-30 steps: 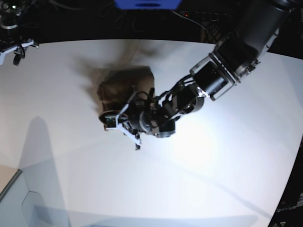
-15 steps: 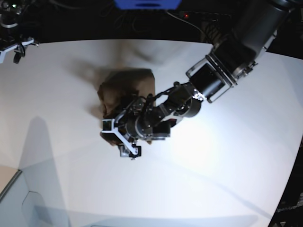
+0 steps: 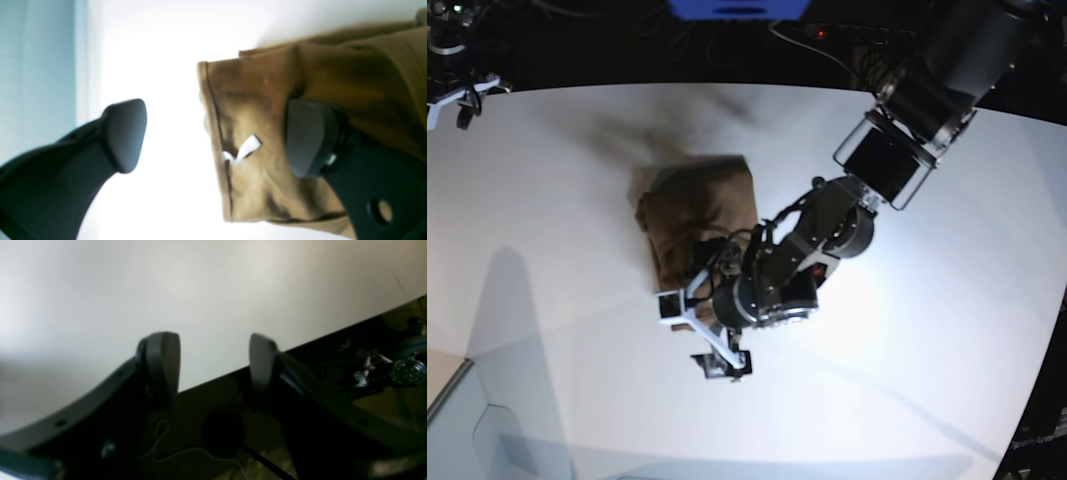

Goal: Layout the t-shirt on the table in an organized manner, then fold the t-shirt properly
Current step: 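Hold the bundle with the left gripper and flatten it into a square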

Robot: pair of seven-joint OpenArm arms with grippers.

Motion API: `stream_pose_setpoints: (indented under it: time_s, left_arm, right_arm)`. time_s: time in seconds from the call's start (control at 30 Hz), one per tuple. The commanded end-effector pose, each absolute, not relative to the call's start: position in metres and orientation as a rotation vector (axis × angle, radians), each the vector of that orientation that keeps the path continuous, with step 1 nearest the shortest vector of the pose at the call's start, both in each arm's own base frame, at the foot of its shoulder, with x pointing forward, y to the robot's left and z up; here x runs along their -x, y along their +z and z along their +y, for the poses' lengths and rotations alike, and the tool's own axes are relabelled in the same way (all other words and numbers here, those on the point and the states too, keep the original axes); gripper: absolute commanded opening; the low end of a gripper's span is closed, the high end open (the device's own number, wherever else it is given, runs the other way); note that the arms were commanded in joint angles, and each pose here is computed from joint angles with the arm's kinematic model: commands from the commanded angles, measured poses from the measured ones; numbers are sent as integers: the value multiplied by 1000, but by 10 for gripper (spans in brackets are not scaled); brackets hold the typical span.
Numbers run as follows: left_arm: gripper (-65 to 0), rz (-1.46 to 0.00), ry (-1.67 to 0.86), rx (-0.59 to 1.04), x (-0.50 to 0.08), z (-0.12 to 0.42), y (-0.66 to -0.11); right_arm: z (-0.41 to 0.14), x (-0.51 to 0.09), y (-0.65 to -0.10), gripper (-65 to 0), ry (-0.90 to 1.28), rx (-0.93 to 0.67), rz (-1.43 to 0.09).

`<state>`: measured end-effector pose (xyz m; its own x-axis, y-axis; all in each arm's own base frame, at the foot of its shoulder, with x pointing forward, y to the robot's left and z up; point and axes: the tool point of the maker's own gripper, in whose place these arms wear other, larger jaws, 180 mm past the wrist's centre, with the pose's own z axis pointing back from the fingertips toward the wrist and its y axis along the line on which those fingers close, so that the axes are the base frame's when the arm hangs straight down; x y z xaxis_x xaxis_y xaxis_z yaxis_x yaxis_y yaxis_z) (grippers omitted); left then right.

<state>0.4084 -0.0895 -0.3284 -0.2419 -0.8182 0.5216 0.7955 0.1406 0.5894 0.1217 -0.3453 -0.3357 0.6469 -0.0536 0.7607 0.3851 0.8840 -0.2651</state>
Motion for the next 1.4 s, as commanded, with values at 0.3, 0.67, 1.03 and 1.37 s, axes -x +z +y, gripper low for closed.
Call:
stream_pose_setpoints:
  time_s: [0.3, 0.67, 1.03, 1.37]
  left_arm:
    - [-19, -1219, -1255, -1, -414, -62, -272]
    - [-20, -953, -737, -269, -358, 157, -325]
    - [-20, -743, -436, -480, -249, 295, -341]
    - [-20, -660, -399, -510, -214, 318, -351]
  right_arm:
    - [-318, -155, -331, -310, -172, 353, -913]
    - [-225, -238, -345, -310, -16, 76, -1017]
    - [-143, -277, -373, -312, 147, -149, -990]
    - [-85, -273, -384, -314, 247, -278, -952]
